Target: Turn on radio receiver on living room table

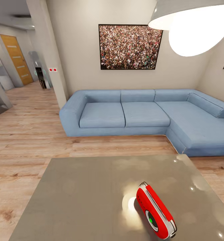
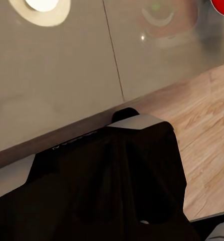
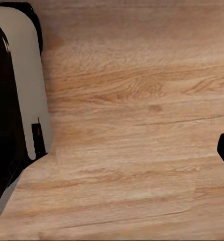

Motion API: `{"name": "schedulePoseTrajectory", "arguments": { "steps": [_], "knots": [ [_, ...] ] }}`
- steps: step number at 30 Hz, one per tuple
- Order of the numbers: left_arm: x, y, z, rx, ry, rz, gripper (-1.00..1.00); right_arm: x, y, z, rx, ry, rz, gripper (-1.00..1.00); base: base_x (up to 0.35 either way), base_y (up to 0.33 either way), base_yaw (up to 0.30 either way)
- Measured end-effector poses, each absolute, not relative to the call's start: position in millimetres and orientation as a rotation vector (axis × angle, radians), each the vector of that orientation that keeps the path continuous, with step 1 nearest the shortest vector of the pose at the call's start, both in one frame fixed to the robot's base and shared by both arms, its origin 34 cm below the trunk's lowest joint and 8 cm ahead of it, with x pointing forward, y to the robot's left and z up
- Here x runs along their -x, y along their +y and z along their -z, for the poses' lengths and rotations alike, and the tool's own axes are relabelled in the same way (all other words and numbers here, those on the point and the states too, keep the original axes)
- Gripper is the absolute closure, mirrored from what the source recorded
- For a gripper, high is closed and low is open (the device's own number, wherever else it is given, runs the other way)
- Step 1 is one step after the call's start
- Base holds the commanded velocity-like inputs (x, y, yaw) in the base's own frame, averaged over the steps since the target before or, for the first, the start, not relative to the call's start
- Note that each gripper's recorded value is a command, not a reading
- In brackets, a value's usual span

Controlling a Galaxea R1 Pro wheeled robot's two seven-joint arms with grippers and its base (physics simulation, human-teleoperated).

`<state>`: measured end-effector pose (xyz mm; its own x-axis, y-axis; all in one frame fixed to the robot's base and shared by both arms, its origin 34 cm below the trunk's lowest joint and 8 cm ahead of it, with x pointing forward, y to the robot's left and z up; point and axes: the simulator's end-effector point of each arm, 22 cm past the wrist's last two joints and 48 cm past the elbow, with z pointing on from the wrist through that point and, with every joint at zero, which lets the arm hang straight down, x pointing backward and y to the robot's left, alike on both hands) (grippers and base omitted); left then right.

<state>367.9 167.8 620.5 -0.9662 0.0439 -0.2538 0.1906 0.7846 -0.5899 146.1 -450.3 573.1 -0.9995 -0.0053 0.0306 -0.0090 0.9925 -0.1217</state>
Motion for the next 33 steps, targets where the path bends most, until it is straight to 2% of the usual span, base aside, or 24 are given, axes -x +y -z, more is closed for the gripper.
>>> {"name": "schedulePoseTrajectory", "arguments": {
  "steps": [3,10,33],
  "knots": [
    [-367.6,166.6,-620.5,-0.184,2.749,0.947,1.00,-141.7,-401.2,-560.4,0.002,-3.102,-0.182,-1.00,0.000,0.000,0.000],
    [-367.7,165.5,-620.6,-0.183,2.748,0.948,1.00,-139.3,-349.2,-551.6,0.021,-3.100,-0.151,-1.00,0.000,0.000,0.000],
    [-367.8,165.5,-620.5,-0.182,2.748,0.947,1.00,-143.3,-345.7,-550.7,0.033,-3.110,-0.153,-1.00,0.000,0.000,0.000]
  ]
}}
